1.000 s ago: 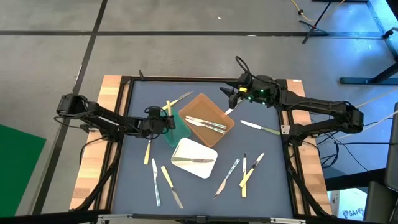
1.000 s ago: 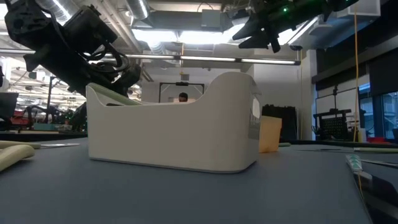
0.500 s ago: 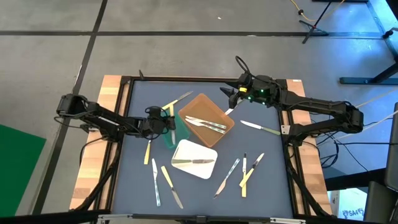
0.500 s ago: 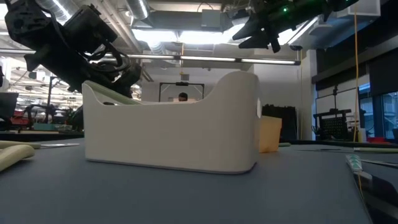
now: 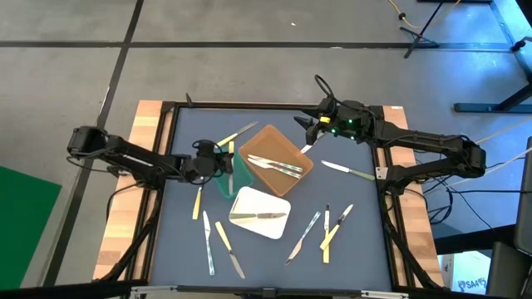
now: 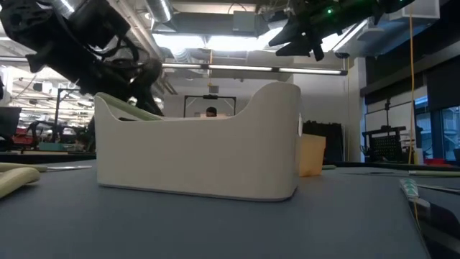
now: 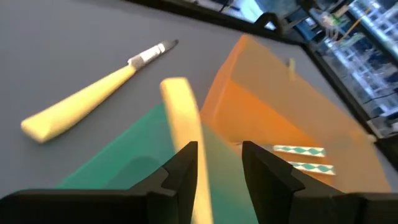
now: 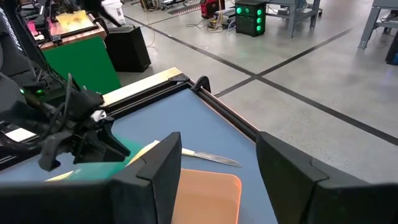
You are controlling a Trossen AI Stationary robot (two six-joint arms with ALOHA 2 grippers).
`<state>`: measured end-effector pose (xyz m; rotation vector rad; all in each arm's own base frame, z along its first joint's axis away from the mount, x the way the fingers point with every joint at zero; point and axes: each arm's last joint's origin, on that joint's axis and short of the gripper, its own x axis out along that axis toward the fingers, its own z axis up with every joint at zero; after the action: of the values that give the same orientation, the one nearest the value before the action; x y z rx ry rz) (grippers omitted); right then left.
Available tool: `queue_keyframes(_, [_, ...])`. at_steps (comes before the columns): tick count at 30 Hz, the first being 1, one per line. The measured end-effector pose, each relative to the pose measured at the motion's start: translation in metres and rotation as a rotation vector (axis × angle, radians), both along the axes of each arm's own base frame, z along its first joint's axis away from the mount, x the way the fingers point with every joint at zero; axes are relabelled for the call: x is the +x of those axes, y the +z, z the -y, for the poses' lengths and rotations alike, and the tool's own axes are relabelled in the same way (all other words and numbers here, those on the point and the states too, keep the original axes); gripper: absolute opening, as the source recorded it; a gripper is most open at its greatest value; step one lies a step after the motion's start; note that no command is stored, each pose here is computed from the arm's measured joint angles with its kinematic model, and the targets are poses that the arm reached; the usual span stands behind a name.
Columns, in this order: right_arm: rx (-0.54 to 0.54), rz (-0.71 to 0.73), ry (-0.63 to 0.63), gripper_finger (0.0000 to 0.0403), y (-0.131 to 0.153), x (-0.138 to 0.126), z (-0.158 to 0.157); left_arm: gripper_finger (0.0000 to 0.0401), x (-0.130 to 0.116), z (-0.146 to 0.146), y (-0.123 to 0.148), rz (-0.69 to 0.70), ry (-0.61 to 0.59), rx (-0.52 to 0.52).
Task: Sort silverware by color (type)
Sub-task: Put the yellow table knife into the green bin
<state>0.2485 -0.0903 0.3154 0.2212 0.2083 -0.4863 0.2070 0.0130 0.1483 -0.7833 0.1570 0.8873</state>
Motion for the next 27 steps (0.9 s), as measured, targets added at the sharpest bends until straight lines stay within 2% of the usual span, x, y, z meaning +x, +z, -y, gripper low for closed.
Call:
queue_keyframes(7, [0.0, 0.0, 0.0, 0.0195, 0.0, 0.0, 0.0, 0.0119, -0.006, 0.0, 0.018, 0.038, -0.025, 0.062])
queue_keyframes(13, [0.0, 0.0, 0.0, 0.0195, 0.0, 0.0, 0.0, 0.0119, -0.013, -0.007, 0.034, 0.059, 0.012, 0.148])
queue_keyframes(21, [0.006, -0.018, 0.0, 0.0195, -0.002, 0.0, 0.0, 0.0119, -0.027, -0.037, 0.058, 0.037, 0.018, 0.286])
queue_keyframes(27, [0.016, -0.046, 0.001, 0.0195, -0.005, -0.001, 0.0, 0.0119, -0.031, -0.068, 0.081, -0.003, -0.057, 0.375])
